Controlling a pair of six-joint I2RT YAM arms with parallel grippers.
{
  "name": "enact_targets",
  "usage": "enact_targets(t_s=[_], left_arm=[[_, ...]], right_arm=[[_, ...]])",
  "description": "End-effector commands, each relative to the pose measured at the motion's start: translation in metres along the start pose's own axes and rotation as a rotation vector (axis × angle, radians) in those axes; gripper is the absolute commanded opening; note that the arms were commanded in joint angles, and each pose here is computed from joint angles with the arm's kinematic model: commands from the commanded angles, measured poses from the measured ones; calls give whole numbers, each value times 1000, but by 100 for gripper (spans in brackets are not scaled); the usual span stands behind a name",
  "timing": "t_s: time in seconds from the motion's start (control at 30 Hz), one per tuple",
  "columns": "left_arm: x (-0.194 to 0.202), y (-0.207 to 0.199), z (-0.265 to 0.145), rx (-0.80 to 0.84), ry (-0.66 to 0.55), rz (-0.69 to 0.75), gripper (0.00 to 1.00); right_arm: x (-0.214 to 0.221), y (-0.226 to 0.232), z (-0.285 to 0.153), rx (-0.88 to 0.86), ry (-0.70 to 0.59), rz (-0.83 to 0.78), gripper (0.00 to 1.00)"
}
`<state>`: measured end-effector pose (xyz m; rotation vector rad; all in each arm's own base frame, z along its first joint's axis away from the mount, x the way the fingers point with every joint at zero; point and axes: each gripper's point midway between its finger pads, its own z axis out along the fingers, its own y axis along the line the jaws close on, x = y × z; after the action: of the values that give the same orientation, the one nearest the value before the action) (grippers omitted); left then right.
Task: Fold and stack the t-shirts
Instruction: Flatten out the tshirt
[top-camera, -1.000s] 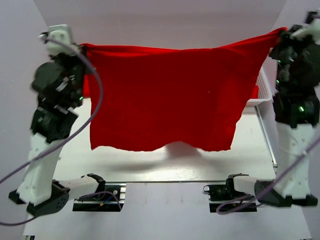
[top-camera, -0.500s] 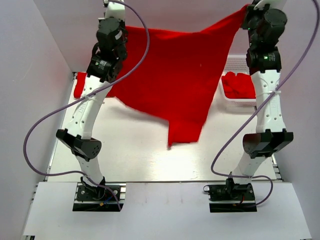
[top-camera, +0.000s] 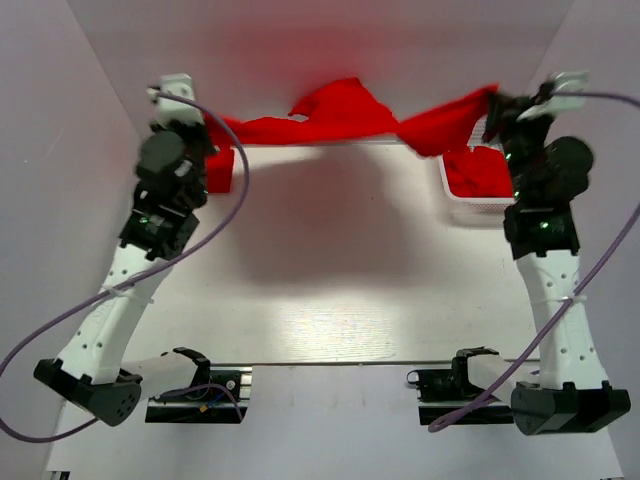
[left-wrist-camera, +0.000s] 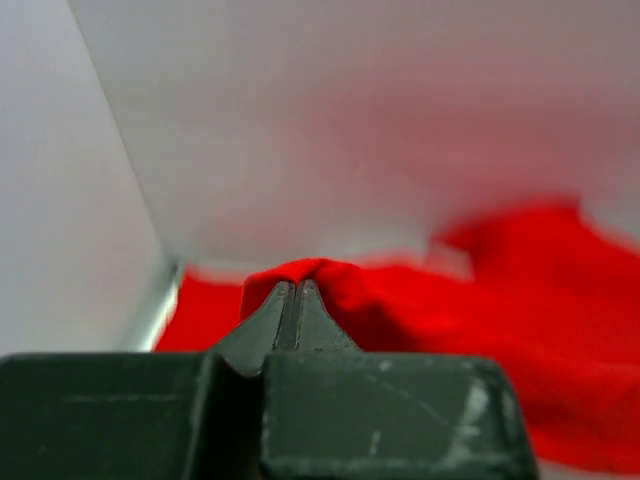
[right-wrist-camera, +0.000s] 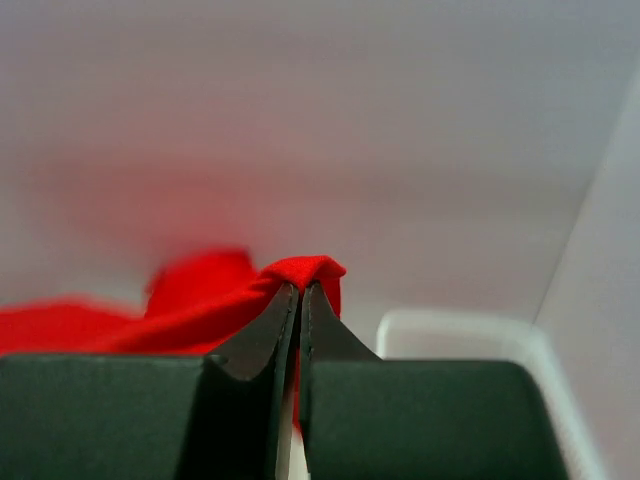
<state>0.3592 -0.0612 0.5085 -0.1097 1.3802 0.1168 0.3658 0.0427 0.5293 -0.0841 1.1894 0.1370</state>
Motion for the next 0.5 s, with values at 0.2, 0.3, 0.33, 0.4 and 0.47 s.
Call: enact_targets(t_s=[0.2, 0.3, 0.33, 0.4, 0.47], left_arm=[[271, -25, -86, 94, 578, -141, 0], [317, -20, -119, 71, 701, -186, 0], [328, -19, -127, 63, 738, -195, 0], [357, -16, -149, 54, 830, -204, 0], [374, -11, -165, 33, 889, -207, 0]], right_arm=[[204, 29, -104, -35, 483, 289, 0], [243, 40, -130, -23, 632, 412, 0], [258, 42, -142, -2, 693, 440, 0], [284, 35, -166, 65, 782, 445, 0], [303, 25, -189, 151, 863, 429, 0]])
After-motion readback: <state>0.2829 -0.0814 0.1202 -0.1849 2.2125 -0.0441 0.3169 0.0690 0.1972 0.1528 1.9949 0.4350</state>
